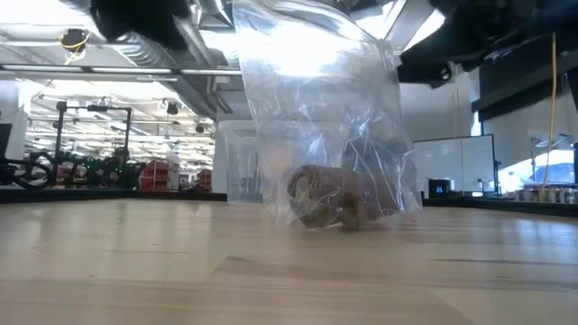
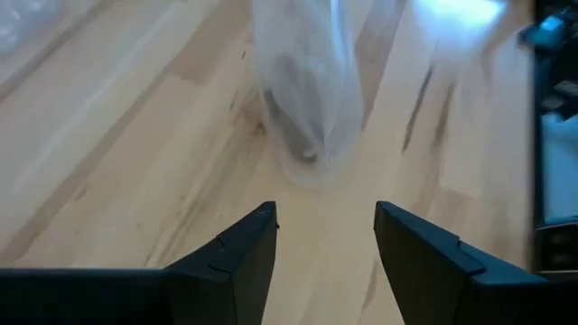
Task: Roll bandage
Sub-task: Close the transparent zip bag
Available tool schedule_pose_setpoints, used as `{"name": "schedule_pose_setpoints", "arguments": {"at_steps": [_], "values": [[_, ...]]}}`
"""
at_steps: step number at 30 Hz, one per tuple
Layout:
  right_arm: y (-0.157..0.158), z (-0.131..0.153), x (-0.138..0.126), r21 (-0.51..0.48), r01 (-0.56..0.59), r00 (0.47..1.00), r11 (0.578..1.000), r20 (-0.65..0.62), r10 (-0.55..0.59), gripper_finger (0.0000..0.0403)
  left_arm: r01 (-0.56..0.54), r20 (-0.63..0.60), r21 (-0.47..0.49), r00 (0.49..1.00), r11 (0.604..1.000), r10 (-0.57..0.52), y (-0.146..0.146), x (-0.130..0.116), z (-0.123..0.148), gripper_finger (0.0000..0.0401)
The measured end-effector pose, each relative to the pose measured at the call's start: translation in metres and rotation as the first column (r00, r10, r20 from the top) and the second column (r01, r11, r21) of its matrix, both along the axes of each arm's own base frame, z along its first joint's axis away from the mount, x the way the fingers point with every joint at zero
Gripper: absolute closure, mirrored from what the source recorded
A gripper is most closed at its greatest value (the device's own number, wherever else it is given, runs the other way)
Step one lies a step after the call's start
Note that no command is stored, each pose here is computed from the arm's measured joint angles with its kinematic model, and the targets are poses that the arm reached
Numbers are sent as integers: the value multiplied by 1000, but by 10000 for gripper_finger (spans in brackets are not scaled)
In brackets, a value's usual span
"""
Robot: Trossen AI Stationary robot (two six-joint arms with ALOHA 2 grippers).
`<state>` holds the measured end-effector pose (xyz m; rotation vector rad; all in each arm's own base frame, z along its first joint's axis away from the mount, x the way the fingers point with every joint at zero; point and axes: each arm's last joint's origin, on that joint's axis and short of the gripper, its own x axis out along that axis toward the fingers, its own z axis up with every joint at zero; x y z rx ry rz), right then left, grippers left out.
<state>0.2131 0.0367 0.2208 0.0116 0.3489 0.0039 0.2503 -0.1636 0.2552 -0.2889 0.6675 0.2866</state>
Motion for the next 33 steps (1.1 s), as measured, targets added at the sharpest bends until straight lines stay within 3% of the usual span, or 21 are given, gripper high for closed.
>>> {"name": "schedule_pose_setpoints", "arguments": {"at_steps": [5, 8, 12, 17, 23, 28, 33], "values": [[-13, -4, 13, 51, -110, 992, 993, 68, 106, 141, 6, 77, 46, 997, 999, -9, 13, -7, 23, 221], [-13, -8, 19, 39, -117, 990, 992, 80, 113, 168, -6, 135, 118, 991, 993, -10, 23, -3, 34, 221], [-12, -6, 26, 6, -126, 982, 992, 145, 123, 254, 5, 194, 200, 980, 980, -44, 36, 14, 41, 221], [-12, -12, 30, -21, -114, 984, 993, 138, 116, 385, 32, 287, 235, 952, 972, -101, 55, 36, 52, 221], [-14, -12, 33, -23, -31, 988, 999, 153, 34, 389, 84, 353, 211, 923, 974, -156, 81, 64, 49, 221], [-2, -4, 33, -16, -73, 969, 997, 236, 75, 391, 120, 369, 204, 910, 972, -190, 92, 89, 31, 221], [14, -5, 30, -25, -85, 972, 996, 218, 89, 398, 118, 333, 204, 925, 972, -182, 94, 96, 18, 221]]}}
